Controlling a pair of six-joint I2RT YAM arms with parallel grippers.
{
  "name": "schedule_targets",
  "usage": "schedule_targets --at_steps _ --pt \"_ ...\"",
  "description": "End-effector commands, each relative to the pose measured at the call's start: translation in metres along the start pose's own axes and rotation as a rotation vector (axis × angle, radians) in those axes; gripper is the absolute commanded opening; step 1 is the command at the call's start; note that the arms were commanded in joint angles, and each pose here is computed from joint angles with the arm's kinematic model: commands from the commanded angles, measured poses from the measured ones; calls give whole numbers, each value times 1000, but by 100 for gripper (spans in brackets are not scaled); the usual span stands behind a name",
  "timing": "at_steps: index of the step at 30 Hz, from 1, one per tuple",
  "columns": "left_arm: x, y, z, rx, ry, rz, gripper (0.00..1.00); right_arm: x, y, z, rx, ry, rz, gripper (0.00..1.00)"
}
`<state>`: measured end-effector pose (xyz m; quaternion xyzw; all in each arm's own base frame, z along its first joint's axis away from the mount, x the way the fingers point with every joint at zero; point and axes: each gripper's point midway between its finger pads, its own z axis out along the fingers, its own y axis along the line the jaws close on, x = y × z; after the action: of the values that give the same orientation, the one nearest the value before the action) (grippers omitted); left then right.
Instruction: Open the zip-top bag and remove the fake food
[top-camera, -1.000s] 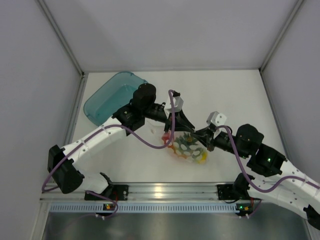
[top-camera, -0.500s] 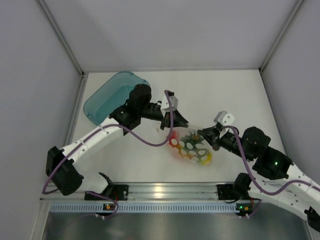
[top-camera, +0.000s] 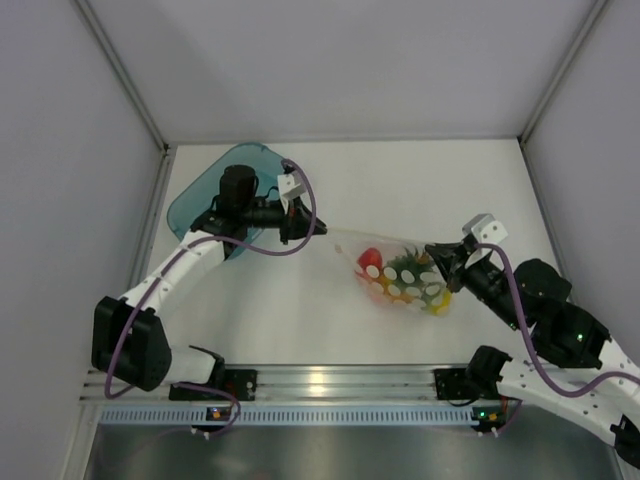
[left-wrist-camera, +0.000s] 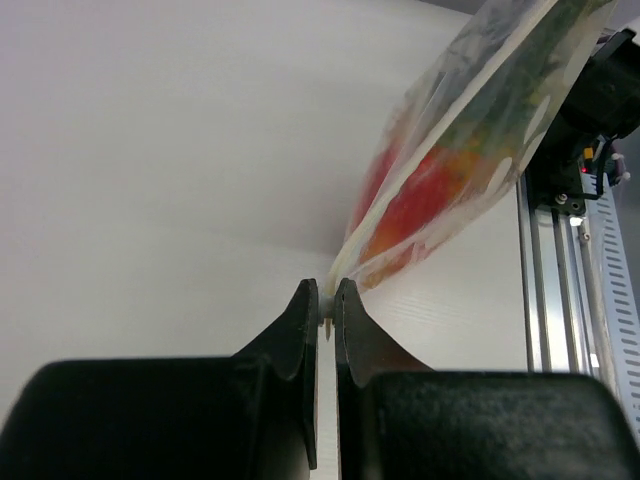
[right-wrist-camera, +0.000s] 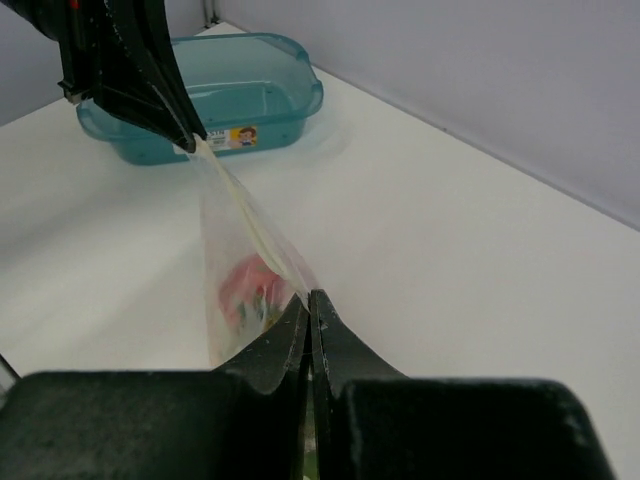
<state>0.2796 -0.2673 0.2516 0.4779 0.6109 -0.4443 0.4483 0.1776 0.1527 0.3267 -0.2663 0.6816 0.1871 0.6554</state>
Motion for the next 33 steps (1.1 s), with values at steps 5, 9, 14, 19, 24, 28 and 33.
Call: schedule_targets --at_steps 5,9,14,19,24,28,33 --pt "13 17 -18 -76 -6 -25 0 -34 -17 -6 76 -92 42 0" --pt "4 5 -19 -25 -29 -21 0 -30 -3 2 12 -88 40 0" --pt "-27 -32 -15 72 -74 65 36 -17 24 13 -120 -80 7 0" --pt "-49 -52 15 70 -69 131 40 -10 36 16 -184 -77 -5 0" --pt "-61 -59 38 91 -65 150 38 -7 48 17 -246 -66 -17 0" --pt "-55 -77 48 204 -60 155 36 -7 45 19 -229 -66 -16 0" --pt "-49 -88 46 260 -61 157 35 -7 42 20 -208 -57 -15 0"
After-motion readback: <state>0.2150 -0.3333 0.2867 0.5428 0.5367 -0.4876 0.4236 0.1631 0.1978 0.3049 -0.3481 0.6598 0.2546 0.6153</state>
